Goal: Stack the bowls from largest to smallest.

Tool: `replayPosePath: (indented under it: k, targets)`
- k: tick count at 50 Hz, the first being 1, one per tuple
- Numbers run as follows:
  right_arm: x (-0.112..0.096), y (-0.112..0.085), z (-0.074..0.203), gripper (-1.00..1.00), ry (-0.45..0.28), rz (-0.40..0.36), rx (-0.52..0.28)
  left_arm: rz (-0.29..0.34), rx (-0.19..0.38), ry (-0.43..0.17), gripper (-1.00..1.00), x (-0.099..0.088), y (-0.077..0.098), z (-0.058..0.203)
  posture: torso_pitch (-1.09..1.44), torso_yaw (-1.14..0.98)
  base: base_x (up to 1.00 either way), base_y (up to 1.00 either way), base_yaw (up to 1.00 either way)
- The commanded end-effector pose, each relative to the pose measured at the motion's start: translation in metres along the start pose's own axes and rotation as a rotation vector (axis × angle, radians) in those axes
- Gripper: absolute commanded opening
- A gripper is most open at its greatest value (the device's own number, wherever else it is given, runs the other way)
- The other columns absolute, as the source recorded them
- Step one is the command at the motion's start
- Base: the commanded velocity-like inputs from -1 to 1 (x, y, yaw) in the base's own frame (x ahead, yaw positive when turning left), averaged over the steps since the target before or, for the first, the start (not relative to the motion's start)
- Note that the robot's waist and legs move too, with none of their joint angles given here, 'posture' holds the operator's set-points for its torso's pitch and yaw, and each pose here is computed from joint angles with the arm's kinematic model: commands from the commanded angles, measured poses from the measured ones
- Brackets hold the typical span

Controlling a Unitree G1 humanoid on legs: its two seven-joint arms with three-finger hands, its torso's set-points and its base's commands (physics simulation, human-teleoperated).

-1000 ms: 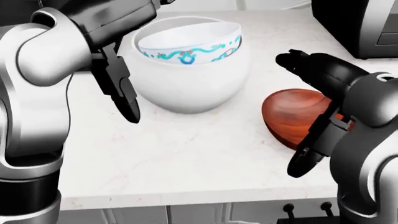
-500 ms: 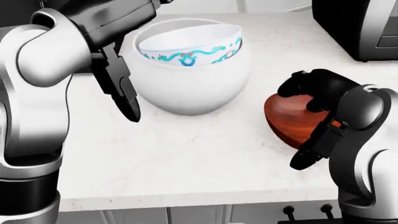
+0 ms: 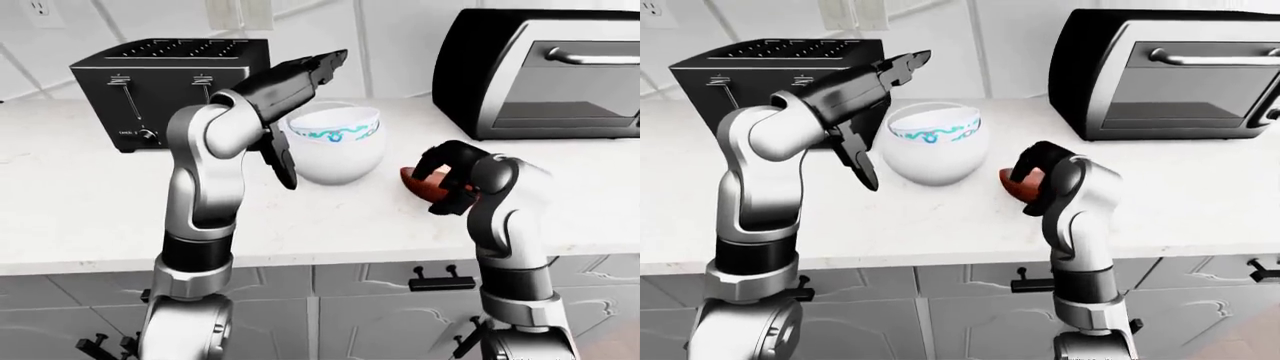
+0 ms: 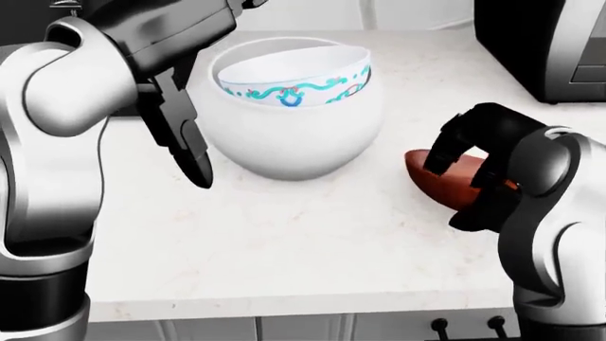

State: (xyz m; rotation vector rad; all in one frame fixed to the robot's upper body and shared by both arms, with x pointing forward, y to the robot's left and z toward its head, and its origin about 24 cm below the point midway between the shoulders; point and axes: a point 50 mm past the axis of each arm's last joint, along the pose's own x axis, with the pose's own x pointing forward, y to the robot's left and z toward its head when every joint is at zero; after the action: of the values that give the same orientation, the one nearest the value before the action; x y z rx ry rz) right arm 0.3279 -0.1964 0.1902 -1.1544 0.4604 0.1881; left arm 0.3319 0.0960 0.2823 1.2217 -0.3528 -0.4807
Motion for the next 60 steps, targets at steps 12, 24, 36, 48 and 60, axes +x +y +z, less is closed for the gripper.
replayPosePath:
  k: [12, 24, 36, 48, 60]
  targets:
    - [-0.019, -0.033, 0.016, -1.00, -0.027, -0.100, -0.045, 0.089, 0.020, -0.031, 1.00, -0.008, 0.021, 0.011, -0.20, 0.00, 0.00, 0.00, 0.00]
    - [-0.047, -0.092, 0.036, -1.00, -0.059, -0.242, -0.022, 0.123, 0.006, -0.023, 1.00, -0.015, 0.033, 0.008, -0.20, 0.00, 0.00, 0.00, 0.00]
    - [-0.082, -0.147, 0.076, -1.00, -0.162, -0.341, 0.023, 0.122, 0.007, -0.021, 1.00, -0.017, 0.032, 0.007, -0.20, 0.00, 0.00, 0.00, 0.00]
    - [-0.079, -0.161, 0.133, -1.00, -0.264, -0.358, 0.026, 0.136, -0.006, 0.068, 1.00, -0.022, 0.039, -0.021, -0.20, 0.00, 0.00, 0.00, 0.00]
    - [-0.051, -0.158, 0.168, -1.00, -0.307, -0.364, 0.027, 0.142, -0.017, 0.099, 1.00, -0.028, 0.037, -0.036, -0.20, 0.00, 0.00, 0.00, 0.00]
